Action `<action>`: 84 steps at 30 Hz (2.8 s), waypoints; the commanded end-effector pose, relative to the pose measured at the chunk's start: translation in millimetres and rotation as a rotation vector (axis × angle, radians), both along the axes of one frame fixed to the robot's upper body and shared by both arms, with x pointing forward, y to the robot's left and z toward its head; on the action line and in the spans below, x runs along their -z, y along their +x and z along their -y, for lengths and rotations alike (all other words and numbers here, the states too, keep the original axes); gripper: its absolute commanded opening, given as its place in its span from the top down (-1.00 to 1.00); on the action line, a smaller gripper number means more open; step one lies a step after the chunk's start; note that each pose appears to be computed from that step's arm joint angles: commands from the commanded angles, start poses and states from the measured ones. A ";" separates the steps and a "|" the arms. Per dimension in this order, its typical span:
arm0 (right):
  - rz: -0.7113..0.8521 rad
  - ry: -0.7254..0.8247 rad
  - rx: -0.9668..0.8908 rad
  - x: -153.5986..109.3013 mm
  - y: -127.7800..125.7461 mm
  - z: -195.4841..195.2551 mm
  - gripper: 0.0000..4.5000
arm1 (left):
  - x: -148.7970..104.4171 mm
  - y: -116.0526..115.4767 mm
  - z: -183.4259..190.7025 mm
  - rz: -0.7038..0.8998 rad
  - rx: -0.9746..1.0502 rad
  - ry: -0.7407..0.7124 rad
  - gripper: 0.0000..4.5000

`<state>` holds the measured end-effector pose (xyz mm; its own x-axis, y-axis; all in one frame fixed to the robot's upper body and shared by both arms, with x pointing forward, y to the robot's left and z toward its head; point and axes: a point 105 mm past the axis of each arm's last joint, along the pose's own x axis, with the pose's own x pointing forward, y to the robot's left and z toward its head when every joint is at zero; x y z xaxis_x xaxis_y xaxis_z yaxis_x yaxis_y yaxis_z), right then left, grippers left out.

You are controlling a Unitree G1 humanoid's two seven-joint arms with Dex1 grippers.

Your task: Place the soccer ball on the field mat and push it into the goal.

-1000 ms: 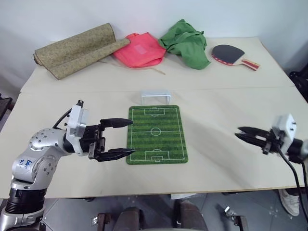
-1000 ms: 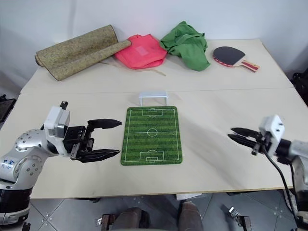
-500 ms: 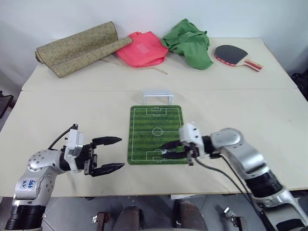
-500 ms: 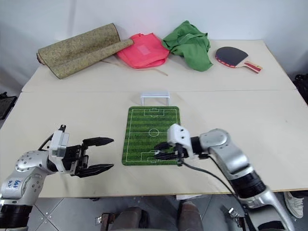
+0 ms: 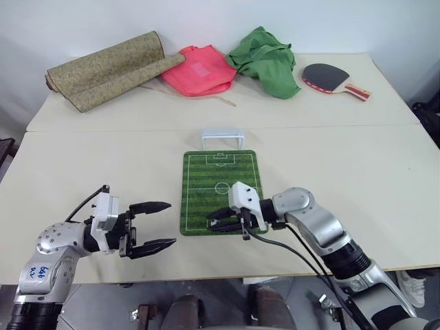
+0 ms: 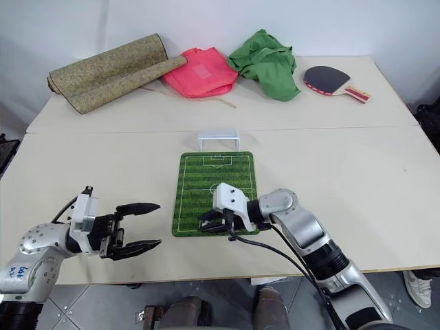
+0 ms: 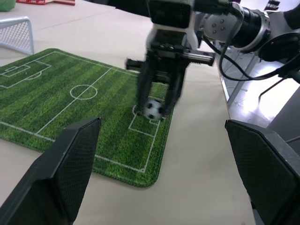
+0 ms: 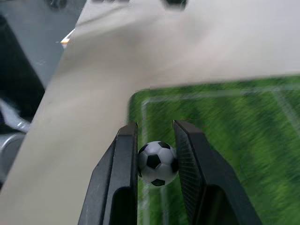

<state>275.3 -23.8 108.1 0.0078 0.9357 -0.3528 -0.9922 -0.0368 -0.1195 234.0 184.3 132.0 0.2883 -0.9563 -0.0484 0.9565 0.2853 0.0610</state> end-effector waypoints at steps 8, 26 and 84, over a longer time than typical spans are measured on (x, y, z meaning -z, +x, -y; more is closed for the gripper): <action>0.027 0.027 0.055 2.0 11.0 12.2 0.66 | -11.2 -3.4 -2.7 0.049 -0.012 0.019 -1.00; 0.019 0.054 0.104 5.7 25.8 14.4 -0.05 | -13.8 -3.7 -4.0 0.061 -0.014 0.030 -1.00; 0.147 0.092 -0.026 10.3 -8.0 15.7 0.98 | 2.5 -2.2 -8.4 0.092 -0.049 0.038 -1.00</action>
